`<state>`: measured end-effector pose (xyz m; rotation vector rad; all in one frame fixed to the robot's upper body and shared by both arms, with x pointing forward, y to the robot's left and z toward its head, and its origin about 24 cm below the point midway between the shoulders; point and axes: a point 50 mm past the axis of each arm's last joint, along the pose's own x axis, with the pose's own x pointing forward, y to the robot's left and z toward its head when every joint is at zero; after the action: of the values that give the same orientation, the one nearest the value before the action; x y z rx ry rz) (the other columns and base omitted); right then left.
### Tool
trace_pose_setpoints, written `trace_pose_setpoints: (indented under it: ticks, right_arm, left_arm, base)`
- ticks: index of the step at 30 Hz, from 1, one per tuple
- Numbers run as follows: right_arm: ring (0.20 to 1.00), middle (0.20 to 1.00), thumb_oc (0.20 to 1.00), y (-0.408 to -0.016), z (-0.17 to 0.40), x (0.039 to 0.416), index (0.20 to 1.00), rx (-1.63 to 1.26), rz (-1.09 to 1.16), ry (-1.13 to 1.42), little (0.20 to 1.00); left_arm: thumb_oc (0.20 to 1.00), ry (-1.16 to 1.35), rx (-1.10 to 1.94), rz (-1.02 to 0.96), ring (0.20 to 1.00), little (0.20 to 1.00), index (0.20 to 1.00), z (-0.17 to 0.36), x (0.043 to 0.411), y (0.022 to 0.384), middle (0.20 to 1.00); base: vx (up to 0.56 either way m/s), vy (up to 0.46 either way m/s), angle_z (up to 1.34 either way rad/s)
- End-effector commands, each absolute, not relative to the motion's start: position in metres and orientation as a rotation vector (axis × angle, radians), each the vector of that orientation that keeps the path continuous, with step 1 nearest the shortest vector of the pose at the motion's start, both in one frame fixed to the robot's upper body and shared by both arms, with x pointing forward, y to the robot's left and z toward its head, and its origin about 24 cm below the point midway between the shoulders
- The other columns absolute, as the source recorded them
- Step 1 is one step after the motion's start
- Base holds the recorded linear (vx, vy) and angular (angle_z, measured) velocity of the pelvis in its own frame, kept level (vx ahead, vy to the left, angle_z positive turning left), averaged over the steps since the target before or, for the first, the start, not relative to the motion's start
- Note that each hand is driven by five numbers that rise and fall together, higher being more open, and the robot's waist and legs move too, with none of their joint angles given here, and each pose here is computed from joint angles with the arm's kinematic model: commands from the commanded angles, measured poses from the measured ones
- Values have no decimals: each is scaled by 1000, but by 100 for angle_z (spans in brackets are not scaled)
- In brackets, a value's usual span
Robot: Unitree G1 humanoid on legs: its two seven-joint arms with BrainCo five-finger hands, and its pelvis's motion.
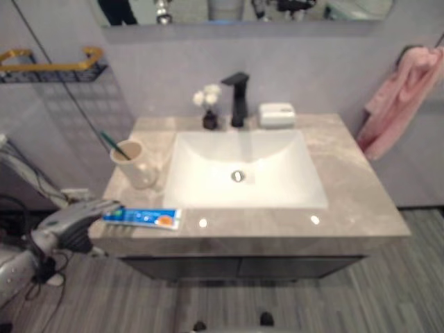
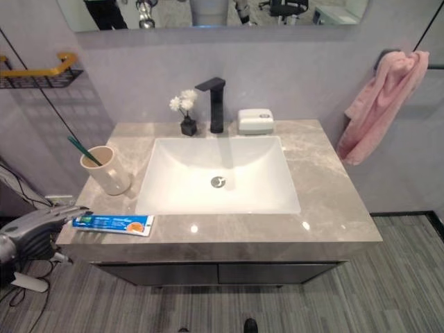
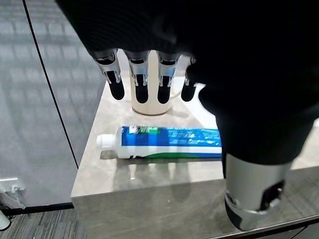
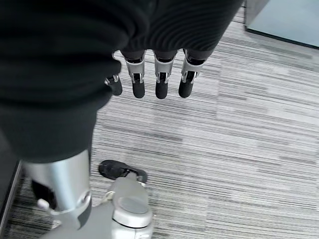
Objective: Put brush and paste in cup on sink, flatten towel.
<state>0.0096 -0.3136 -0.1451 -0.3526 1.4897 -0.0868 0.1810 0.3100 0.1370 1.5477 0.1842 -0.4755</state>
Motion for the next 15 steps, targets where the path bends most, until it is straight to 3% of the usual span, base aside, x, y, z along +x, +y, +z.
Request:
trace_pose_setpoints:
  ticks: [1,15]
  right_arm:
    - [1000,1000,1000,-329,-138,20,1000,-403,-105,1482,1000]
    - [1000,1000,1000,-319,-142,19,1000,-383,-77,1477,1000]
  left_arm:
    - [1000,86,1690,-352,1000,1000,1000,176,195,320,1000]
    - [1000,34,1772,-333,1000,1000,1000,186,201,316,1000]
  base:
    - [0,0,0]
    - [1,-3,-4]
